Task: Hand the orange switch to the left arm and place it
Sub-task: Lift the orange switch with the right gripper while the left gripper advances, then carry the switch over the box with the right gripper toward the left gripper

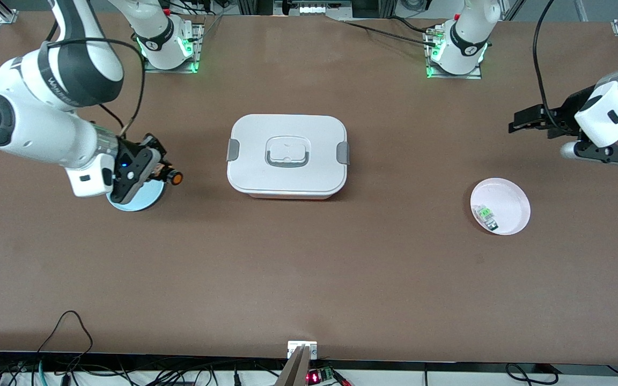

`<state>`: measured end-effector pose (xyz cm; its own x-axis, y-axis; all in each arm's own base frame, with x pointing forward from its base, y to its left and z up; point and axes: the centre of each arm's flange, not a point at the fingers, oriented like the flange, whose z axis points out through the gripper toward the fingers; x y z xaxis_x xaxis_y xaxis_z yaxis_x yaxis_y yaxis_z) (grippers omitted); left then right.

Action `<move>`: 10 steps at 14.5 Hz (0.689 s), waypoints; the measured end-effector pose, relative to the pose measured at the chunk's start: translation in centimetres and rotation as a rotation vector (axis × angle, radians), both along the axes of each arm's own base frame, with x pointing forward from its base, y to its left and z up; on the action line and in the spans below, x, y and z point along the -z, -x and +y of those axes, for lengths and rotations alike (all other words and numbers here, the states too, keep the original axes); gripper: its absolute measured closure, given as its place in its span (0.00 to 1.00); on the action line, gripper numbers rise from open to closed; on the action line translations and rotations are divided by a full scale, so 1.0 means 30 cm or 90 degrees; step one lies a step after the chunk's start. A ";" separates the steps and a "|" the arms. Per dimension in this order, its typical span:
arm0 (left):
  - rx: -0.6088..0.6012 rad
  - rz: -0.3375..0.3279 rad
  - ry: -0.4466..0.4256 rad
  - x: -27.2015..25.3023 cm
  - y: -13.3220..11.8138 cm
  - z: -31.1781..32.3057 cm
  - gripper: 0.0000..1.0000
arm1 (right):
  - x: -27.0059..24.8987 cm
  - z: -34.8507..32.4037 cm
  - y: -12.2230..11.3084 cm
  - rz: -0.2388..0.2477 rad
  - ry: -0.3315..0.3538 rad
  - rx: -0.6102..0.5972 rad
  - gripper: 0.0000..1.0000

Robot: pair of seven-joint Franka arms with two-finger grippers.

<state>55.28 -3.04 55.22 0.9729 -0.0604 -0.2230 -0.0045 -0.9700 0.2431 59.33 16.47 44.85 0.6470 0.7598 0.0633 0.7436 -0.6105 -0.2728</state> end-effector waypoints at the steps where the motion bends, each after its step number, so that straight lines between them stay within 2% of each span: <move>1: -0.006 0.010 0.025 0.019 0.003 -0.009 0.00 | -0.019 0.065 0.015 0.003 -0.002 0.015 0.59; 6: -0.034 0.049 0.168 0.078 0.013 -0.081 0.00 | -0.132 0.382 0.113 0.012 -0.017 0.089 0.59; 10: -0.072 0.090 0.294 0.144 0.006 -0.125 0.00 | -0.181 0.592 0.189 0.004 -0.052 0.155 0.59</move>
<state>55.10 -6.80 50.90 0.9410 -0.0799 -0.3288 0.1588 -0.7538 0.6377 53.65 34.22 50.29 0.8109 0.5740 0.1140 0.5756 -0.7472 -0.3323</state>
